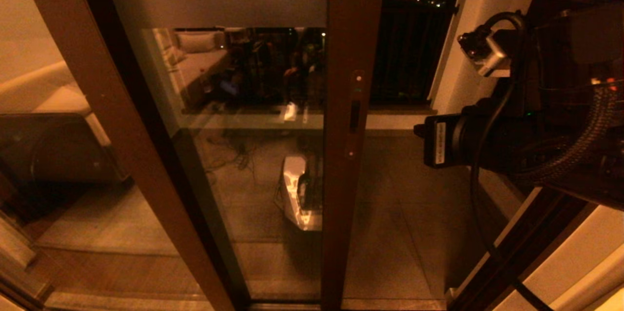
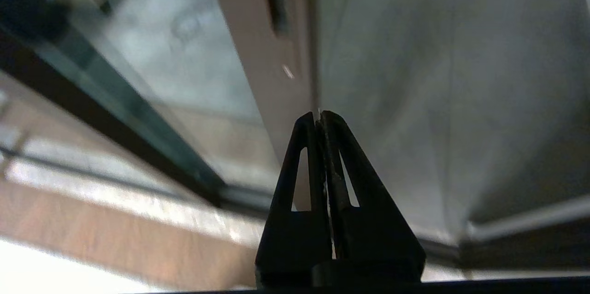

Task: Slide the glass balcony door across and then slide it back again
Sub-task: Close the slid door

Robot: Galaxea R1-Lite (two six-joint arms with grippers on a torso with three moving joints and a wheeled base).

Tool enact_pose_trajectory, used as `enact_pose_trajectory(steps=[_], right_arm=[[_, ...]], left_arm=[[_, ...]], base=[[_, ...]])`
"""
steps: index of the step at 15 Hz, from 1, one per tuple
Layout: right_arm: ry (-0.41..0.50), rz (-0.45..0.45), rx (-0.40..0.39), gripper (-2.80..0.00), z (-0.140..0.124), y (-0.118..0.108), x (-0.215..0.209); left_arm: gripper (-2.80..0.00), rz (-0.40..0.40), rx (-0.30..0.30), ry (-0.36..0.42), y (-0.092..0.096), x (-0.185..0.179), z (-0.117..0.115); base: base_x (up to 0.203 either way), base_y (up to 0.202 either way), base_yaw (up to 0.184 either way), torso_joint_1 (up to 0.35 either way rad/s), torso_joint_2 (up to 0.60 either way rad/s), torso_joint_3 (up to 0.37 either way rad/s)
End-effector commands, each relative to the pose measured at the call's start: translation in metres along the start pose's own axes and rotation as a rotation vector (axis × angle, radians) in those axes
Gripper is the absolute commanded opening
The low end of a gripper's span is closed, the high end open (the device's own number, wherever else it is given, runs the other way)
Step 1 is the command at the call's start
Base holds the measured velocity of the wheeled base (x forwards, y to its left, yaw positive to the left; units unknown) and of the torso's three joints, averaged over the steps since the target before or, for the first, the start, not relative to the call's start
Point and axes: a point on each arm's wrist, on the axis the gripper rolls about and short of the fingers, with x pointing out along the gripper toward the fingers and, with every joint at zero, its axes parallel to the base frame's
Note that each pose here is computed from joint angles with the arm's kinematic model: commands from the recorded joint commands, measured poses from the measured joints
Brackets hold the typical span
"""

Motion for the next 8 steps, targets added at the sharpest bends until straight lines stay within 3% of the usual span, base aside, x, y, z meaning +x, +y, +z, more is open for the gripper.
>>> enact_pose_trajectory(steps=[1,8], right_arm=[[0.001,-0.001,-0.007,-2.80,-0.007,0.013,0.019],[-0.002,-0.015,-0.003,-2.80,-0.039,0.033,0.081]], left_arm=[[-2.80,0.000,0.000,0.000,0.000,0.000,0.000],[-2.80,0.000,0.000,0.000,0.000,0.000,0.000]], base=[[0.000,0.000,0.000,0.000,0.00,0.000],[0.000,0.000,0.000,0.000,0.00,0.000]])
